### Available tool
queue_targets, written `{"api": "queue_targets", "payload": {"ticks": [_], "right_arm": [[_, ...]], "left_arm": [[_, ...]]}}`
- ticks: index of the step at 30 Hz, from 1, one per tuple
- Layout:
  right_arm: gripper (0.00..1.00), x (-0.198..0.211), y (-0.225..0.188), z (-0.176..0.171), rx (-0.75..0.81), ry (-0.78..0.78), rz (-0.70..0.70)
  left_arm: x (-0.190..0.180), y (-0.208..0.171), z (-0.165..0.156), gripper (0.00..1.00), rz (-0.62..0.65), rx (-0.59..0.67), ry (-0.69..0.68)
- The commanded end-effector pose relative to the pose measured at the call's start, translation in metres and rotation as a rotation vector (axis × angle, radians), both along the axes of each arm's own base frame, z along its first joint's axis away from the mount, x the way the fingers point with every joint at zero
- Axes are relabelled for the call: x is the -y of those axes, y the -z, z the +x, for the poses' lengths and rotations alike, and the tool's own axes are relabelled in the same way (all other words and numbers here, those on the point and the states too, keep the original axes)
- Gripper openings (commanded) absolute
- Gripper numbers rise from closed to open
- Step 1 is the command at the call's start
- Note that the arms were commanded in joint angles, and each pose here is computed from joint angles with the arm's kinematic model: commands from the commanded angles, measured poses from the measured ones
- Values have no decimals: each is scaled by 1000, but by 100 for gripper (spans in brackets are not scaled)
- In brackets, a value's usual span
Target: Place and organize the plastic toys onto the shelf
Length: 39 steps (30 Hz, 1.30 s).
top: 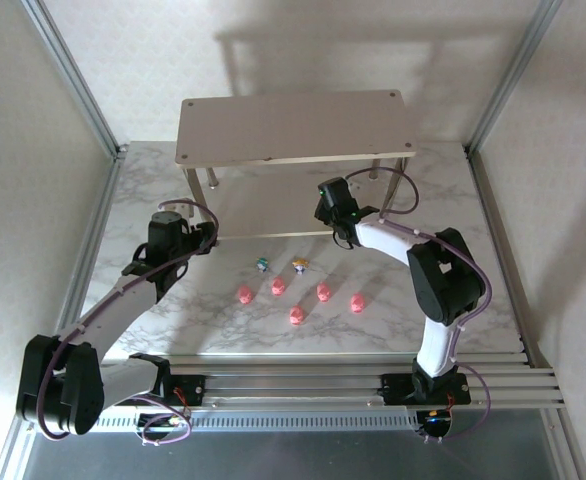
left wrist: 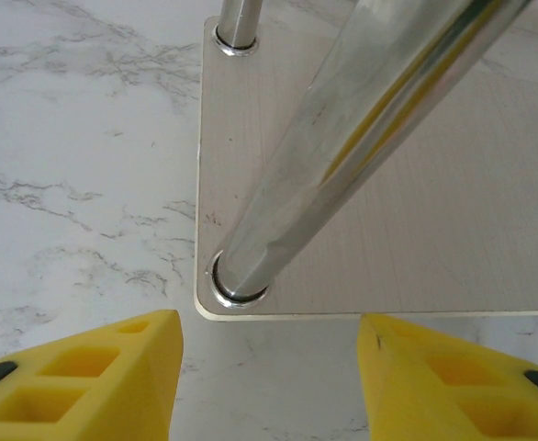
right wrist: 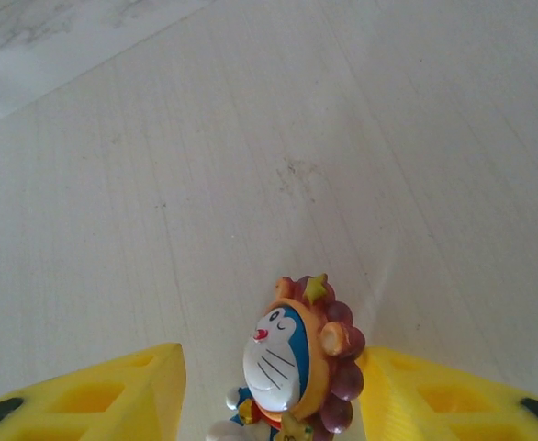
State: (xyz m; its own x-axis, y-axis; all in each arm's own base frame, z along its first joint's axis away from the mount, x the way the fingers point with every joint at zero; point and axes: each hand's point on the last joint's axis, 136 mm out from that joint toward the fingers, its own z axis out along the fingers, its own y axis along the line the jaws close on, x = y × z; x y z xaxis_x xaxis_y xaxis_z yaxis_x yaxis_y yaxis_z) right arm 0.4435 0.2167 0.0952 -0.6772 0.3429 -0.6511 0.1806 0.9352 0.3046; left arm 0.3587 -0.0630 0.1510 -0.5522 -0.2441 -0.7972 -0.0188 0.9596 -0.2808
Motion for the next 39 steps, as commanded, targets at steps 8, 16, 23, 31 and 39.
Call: {"api": "queue_targets", "payload": {"ticks": [8, 16, 23, 31, 39], "right_arm": [[23, 11, 19, 1, -72, 0, 9], [15, 12, 13, -9, -39, -78, 52], [12, 1, -41, -41, 11, -282, 70], [13, -7, -121, -133, 81, -624, 179], [14, -25, -188, -211, 133, -878, 455]], "left_arm": [[-2, -7, 8, 52, -1, 22, 5], [1, -8, 8, 52, -13, 22, 22], [16, -22, 6, 52, -65, 27, 83], [76, -58, -12, 53, -207, 45, 298], [141, -112, -53, 52, -420, 132, 608]]}}
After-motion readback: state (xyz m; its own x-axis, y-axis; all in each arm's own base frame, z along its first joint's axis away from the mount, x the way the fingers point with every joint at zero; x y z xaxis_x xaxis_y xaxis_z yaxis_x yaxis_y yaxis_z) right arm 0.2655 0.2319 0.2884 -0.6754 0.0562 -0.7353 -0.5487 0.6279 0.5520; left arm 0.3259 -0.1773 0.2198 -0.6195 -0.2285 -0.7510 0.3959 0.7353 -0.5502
